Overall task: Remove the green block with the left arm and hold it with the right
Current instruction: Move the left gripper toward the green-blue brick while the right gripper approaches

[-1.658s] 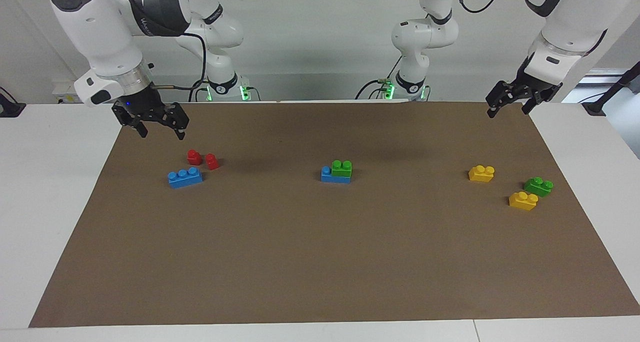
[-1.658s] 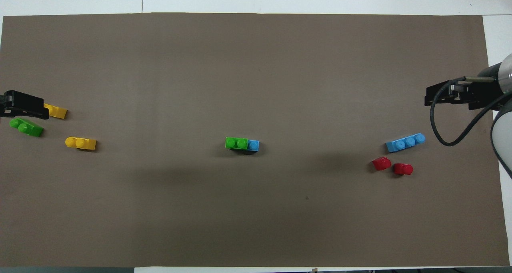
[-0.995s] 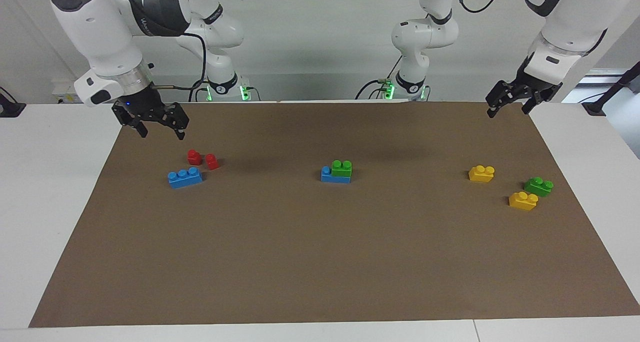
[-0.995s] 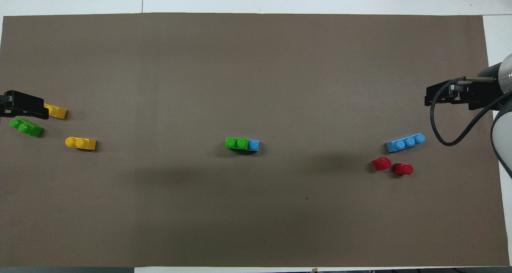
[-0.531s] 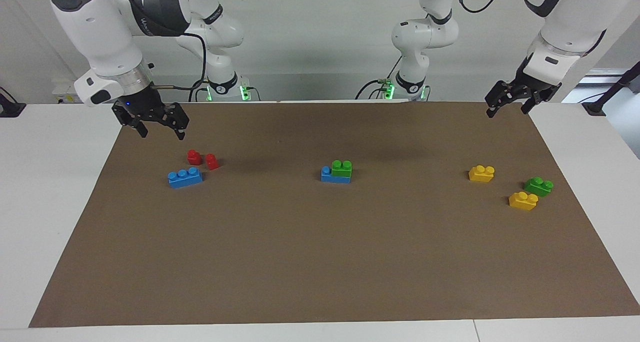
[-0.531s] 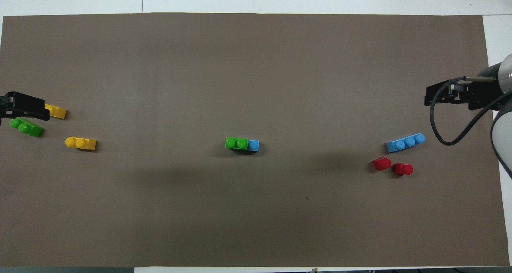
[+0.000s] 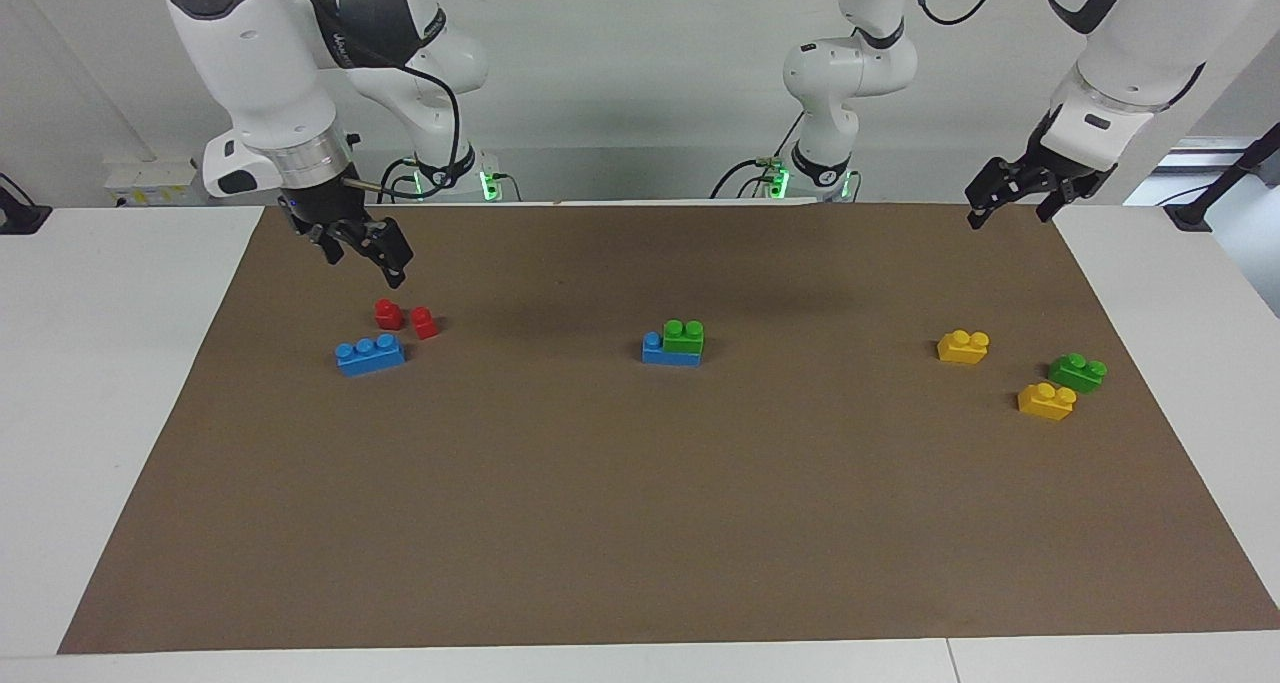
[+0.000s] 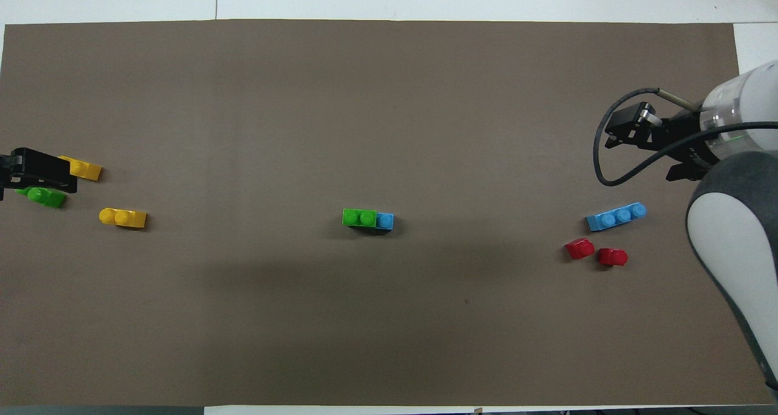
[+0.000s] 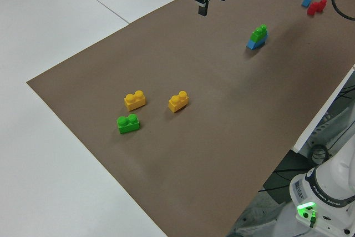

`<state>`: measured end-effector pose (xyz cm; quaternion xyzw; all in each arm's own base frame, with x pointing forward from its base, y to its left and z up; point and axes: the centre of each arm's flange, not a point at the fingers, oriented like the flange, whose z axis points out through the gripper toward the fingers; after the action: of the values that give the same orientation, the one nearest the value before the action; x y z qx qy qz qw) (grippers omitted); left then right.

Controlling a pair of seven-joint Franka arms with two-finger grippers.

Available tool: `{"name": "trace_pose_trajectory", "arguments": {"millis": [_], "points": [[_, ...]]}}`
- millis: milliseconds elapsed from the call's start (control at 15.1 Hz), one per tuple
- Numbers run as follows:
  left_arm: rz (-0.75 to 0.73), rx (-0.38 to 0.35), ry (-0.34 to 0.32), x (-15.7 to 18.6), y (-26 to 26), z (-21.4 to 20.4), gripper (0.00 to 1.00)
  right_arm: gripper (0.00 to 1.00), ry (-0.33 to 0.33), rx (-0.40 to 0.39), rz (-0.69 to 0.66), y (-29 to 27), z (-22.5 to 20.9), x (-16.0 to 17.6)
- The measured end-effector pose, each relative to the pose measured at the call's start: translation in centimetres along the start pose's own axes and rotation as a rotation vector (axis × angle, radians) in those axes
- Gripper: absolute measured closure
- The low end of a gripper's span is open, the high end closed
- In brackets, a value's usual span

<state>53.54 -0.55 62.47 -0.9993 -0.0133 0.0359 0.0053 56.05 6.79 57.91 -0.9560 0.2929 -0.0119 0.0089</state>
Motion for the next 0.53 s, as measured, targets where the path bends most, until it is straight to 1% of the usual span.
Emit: {"name": "trace_pose_trajectory", "arguments": {"millis": [133, 332, 531], "points": [[0.000, 0.001, -0.007, -0.1, 0.3, 0.2, 0.00, 0.01, -0.003, 0.018, 0.152, -1.9, 0.5, -1.5], [-0.056, 0.007, -0.025, -0.9, 2.5, 0.9, 0.00, 0.00, -0.069, 0.078, 0.425, -4.5, 1.4, -3.7], [-0.120, 0.006, -0.044, -1.8, 5.4, 1.7, 0.00, 0.01, -0.121, 0.123, 0.619, -5.4, 3.1, -3.7]]}}
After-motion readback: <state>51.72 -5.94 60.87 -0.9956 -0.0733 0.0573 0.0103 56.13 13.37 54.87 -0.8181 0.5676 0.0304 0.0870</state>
